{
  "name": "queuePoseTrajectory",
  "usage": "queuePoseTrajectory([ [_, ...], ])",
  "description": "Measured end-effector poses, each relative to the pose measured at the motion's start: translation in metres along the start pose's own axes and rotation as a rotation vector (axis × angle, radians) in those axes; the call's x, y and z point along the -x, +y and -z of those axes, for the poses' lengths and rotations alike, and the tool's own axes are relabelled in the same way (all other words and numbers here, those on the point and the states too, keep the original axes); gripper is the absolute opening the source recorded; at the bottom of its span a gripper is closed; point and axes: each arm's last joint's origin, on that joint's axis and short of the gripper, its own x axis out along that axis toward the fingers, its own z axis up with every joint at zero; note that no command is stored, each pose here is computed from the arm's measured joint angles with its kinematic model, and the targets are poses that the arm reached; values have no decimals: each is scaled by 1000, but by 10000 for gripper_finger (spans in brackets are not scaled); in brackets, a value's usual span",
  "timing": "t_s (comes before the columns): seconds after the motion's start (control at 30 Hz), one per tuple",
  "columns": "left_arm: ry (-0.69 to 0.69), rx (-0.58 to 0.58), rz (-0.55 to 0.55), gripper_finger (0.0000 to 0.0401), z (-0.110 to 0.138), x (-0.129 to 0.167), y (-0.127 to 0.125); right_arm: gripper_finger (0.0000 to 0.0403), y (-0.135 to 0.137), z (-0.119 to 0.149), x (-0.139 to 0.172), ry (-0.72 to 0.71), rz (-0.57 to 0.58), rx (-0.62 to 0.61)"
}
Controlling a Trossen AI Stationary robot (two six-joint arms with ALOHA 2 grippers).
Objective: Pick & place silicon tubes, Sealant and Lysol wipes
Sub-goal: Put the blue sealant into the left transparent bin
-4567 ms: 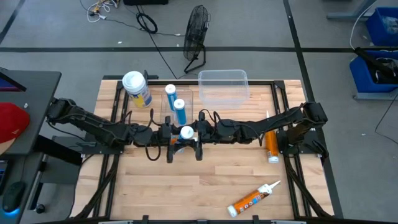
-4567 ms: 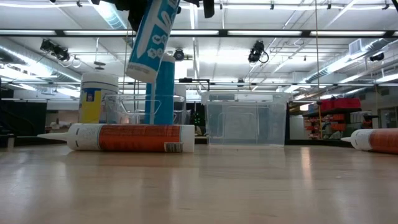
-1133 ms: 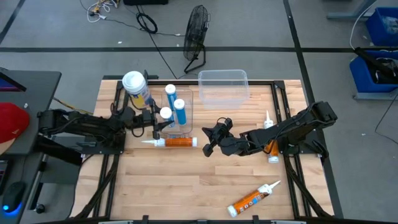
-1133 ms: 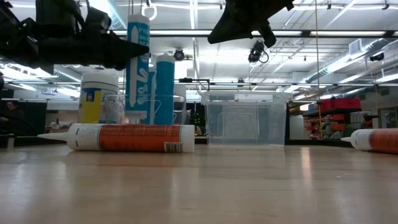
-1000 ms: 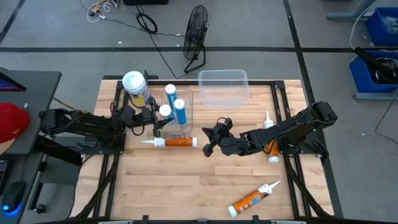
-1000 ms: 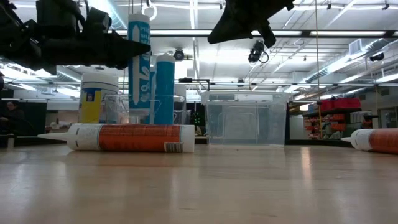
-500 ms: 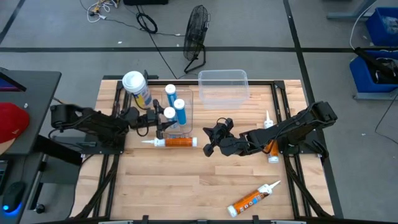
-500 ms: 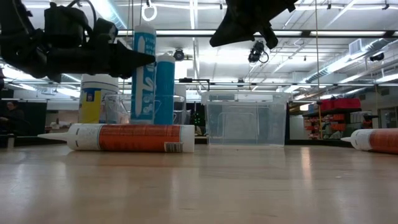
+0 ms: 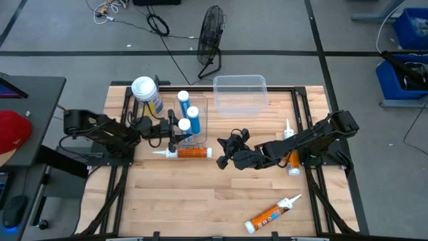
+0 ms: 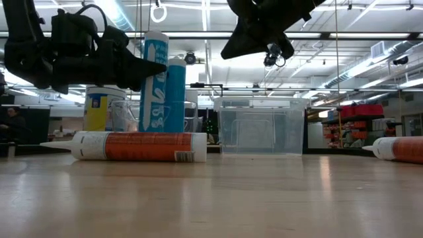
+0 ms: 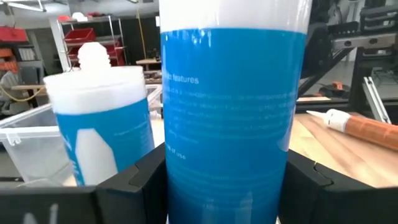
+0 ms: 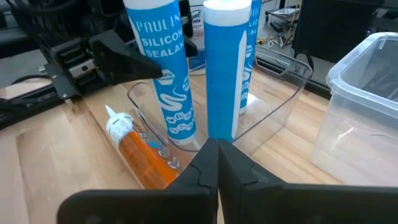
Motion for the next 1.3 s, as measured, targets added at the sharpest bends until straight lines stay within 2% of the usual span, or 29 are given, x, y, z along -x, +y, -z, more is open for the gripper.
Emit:
queuePoseTrajectory([
  [0.83, 17, -5, 7, 217, 8, -1, -1, 0, 0, -1, 0, -5, -1, -1],
  [1.07, 65, 2, -8, 217, 17, 12, -2, 0, 0, -1, 0, -4, -3, -1],
  [1.3, 39, 1, -29, 217, 16, 19, -1, 0, 0, -1, 0, -3, -4, 0],
])
